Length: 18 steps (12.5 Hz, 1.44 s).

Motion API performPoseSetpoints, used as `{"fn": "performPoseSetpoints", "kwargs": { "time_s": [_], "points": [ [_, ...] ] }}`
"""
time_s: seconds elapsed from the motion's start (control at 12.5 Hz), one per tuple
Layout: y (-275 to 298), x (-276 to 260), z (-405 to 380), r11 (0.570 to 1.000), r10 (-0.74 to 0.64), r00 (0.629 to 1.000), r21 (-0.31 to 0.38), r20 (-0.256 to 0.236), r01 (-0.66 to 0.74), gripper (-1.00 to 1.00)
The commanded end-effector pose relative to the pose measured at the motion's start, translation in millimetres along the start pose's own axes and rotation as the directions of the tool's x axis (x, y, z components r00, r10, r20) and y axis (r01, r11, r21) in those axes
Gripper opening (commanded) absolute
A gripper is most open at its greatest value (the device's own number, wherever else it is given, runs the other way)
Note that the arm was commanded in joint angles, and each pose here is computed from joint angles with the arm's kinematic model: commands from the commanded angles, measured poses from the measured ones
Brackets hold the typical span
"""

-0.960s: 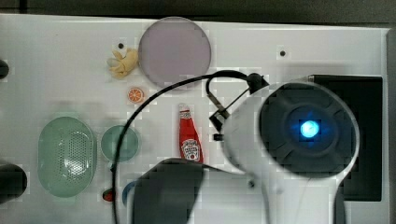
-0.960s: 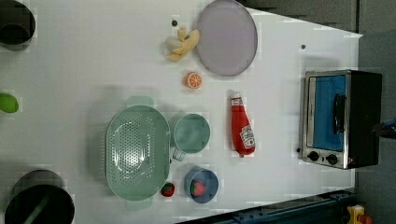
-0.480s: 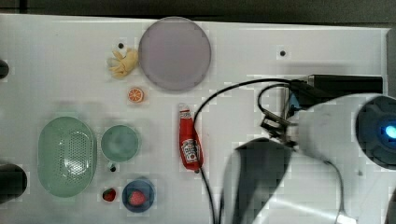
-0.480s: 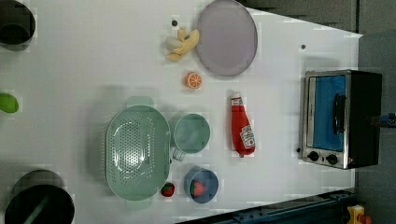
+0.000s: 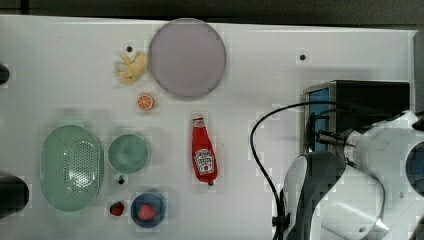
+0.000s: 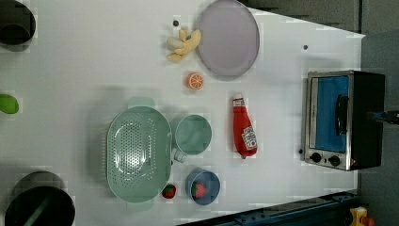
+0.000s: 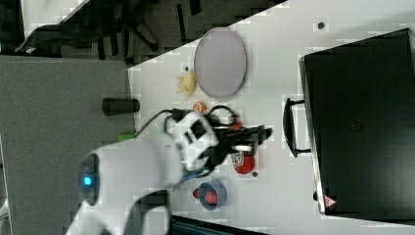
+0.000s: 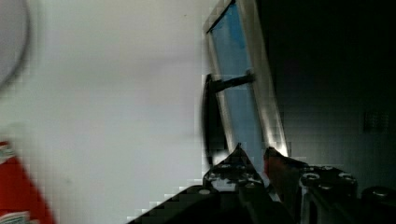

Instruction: Flap open oven.

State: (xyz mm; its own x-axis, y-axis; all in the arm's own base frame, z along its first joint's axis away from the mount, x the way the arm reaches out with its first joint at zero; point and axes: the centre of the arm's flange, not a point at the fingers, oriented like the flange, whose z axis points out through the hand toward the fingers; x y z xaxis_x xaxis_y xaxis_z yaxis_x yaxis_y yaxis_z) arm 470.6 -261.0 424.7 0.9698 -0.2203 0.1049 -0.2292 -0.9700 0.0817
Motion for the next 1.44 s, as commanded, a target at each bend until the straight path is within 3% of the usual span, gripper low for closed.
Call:
{"fn": "performPoseSetpoints", "kwargs": {
  "time_s": [0.08,0.56,1.12,1.44],
  "points": [
    [-2.4,-3.4,30.4,0.986,-0.168,0.985,-0.019,-0.031,0.168,-0.65],
    [2.0,-6.6,94.3,0.986,-0.162,0.985,-0.028,0.058,0.164,-0.65],
    [-23.7,-3.2,114.2,0.977,-0.207,0.975,-0.035,0.078,0.210,-0.65],
    [-66.2,-1.2,120.3,0.960,-0.223,0.967,-0.143,0.119,0.239,-0.65]
  ]
}}
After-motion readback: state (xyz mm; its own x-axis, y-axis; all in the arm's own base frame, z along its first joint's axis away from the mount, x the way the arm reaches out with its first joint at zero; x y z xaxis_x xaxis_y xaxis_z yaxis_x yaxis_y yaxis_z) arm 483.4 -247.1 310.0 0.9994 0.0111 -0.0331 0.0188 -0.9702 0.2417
